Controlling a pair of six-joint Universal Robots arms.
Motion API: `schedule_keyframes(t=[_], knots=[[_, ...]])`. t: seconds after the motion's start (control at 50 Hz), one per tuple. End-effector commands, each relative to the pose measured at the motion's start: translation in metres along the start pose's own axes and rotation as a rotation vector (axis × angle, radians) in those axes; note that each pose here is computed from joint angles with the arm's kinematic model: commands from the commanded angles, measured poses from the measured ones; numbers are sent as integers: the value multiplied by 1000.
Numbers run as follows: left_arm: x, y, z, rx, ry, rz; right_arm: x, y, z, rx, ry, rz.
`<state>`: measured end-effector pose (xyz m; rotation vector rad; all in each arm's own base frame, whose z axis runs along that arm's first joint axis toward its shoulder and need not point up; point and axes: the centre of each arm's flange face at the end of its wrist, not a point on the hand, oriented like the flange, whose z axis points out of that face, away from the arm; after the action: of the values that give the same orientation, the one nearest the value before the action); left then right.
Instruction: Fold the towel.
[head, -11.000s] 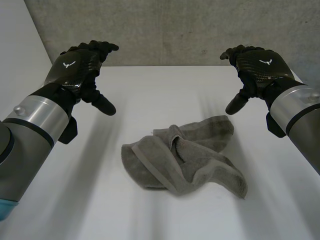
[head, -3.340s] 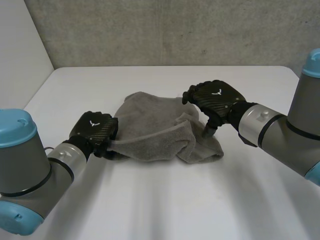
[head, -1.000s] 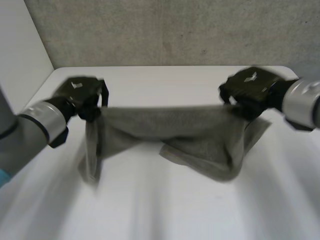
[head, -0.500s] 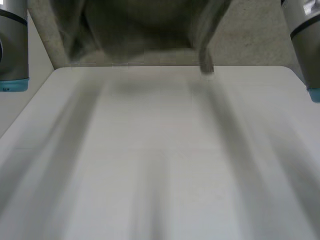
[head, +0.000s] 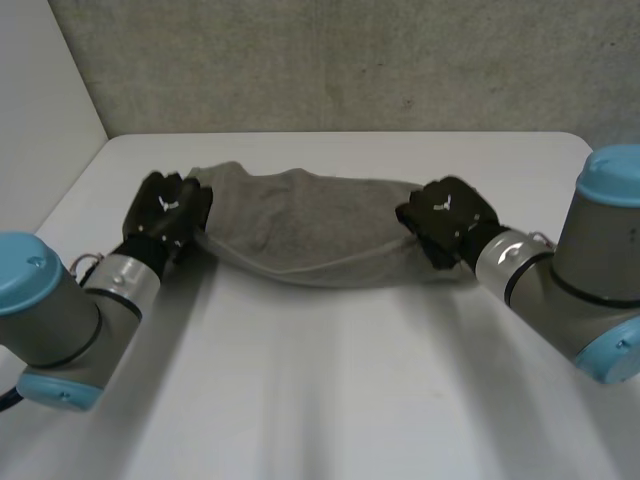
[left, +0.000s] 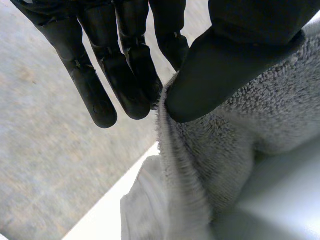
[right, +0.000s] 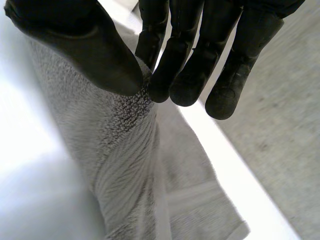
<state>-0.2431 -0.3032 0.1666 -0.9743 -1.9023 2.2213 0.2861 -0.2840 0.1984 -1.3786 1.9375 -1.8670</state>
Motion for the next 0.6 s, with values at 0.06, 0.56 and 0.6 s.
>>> schedule_keyframes(t=[0.06, 0.56, 0.6], knots=[[2, 13, -7, -63, 13, 139, -6, 6, -8, -31, -7, -14], [5, 10, -22, -80, 20, 130, 40, -17, -9, 45, -149, 145], [5, 8, -24, -78, 21, 130, 38, -17, -6, 38, -191, 138]])
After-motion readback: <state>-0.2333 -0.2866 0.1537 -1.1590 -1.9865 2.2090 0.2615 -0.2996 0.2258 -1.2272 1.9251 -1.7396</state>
